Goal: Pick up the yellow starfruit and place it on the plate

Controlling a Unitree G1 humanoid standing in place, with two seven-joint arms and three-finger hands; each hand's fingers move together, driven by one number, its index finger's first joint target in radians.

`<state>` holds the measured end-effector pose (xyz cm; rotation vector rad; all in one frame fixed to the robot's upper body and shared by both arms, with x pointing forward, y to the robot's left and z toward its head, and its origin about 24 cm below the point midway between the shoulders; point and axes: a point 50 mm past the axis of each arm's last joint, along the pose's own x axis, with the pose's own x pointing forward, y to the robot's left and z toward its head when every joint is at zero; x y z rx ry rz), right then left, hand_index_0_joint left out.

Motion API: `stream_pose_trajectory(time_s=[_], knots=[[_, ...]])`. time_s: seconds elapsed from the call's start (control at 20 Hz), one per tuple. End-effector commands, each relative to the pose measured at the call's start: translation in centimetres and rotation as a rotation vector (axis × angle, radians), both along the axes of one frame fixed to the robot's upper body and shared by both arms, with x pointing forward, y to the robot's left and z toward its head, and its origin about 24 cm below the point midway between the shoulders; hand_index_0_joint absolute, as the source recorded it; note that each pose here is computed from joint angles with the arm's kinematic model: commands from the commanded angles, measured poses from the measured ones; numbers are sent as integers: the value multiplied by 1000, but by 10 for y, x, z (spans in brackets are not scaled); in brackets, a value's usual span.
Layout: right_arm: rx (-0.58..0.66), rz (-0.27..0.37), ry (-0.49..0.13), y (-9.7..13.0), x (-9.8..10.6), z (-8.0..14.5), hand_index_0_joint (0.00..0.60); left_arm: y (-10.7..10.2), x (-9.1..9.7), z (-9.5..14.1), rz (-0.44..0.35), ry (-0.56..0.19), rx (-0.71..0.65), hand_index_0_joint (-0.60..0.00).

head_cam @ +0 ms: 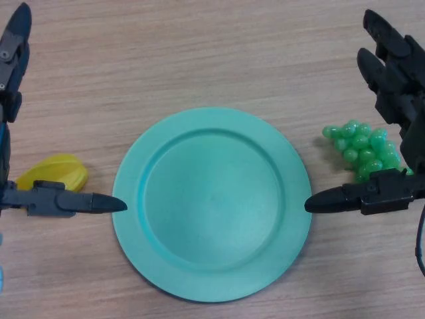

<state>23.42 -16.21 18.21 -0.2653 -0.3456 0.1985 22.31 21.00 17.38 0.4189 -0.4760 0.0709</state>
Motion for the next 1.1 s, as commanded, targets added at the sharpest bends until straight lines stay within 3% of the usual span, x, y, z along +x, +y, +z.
stream_pose_trajectory(time_s=[0.05,0.55,0.65,0.8,0.95,1.1], knots=[[2,11,-184,-3,-9,25,0,6,-14,26,5,-166,20,0],[4,13,-178,-3,-7,24,0,7,-15,21,-4,-108,-1,0],[12,16,-172,-2,-6,25,0,11,-16,17,13,-78,8,0],[32,29,-158,-2,-4,24,0,13,-15,1,15,30,38,0],[45,32,-156,-3,-3,23,0,24,-13,-8,67,82,90,0],[40,21,-166,-4,-2,22,0,37,-6,-9,146,111,240,0]])
